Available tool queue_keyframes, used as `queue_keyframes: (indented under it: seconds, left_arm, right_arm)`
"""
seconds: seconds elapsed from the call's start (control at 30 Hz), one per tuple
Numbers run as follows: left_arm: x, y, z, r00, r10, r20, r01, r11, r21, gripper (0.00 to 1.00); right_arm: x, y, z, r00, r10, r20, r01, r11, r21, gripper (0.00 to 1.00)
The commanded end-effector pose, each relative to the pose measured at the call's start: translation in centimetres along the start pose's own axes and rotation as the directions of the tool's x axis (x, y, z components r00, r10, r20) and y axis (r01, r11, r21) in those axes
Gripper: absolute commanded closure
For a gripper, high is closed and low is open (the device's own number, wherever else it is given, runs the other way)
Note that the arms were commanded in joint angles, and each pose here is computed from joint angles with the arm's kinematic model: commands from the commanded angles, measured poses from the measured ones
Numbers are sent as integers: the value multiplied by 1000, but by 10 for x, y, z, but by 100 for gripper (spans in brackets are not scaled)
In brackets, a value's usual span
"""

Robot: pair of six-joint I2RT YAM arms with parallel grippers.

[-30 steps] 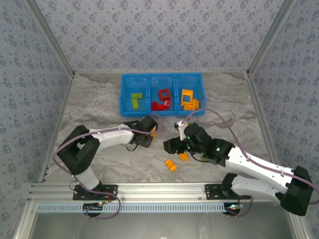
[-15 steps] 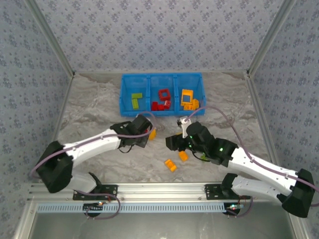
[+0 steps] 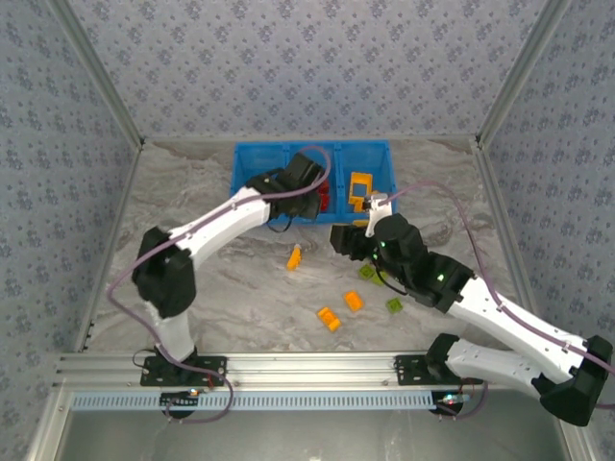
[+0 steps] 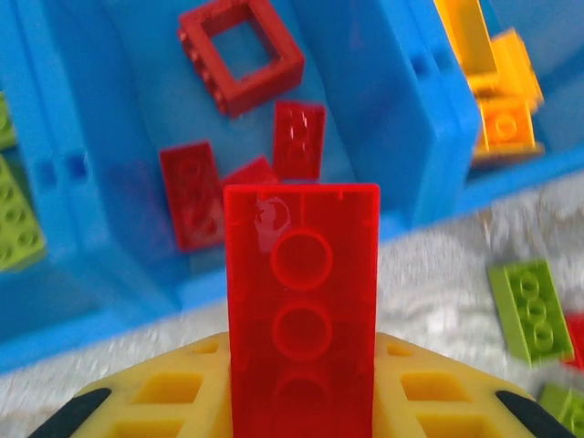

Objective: Sort the legos into containers by color

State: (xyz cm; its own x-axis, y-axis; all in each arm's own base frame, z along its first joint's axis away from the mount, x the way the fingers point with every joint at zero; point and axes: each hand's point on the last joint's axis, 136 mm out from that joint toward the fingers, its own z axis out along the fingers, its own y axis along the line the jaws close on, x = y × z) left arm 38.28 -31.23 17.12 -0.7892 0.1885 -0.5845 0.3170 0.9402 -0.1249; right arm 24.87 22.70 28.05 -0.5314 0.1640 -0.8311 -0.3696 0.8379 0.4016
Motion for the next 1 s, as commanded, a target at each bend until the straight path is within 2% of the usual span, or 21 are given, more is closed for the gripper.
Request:
queue_keyframes:
  seconds: [0.0,0.13,0.4,0.53,0.7,0.83,0.93,0.97]
  left_arm:
    - [-10,-3,22,995,-70,-71,72,997,38,69]
    - [-31,5,47,992,-101,-77,99,995,-30,68]
    - [-39,32,89,988,-123,-92,100,970,-221,69]
    - [-40,44,102,989,-124,-81,94,949,-301,69]
    - [-43,53,111,991,-126,-53,100,933,-344,69]
    - [-40,57,116,989,-135,-57,105,925,-365,63]
    - [-41,54,115,989,-139,-58,110,928,-356,50]
    - [-43,53,113,989,-137,-56,109,930,-351,49]
  right_arm:
    - [-14,-3,-3,1000,14,27,-15,1000,17,41]
    - [-12,-8,-4,999,29,20,-29,999,20,41]
    - [-4,-13,-1,999,42,2,-42,999,27,41]
    - [-5,-15,-3,999,45,5,-45,999,27,41]
    - [-3,-16,-5,999,51,5,-51,998,24,41]
    - [2,-19,-7,999,53,-5,-53,998,29,41]
    - [5,-21,-8,999,53,-12,-52,998,30,40]
    - [6,-21,-8,999,50,-17,-50,998,31,40]
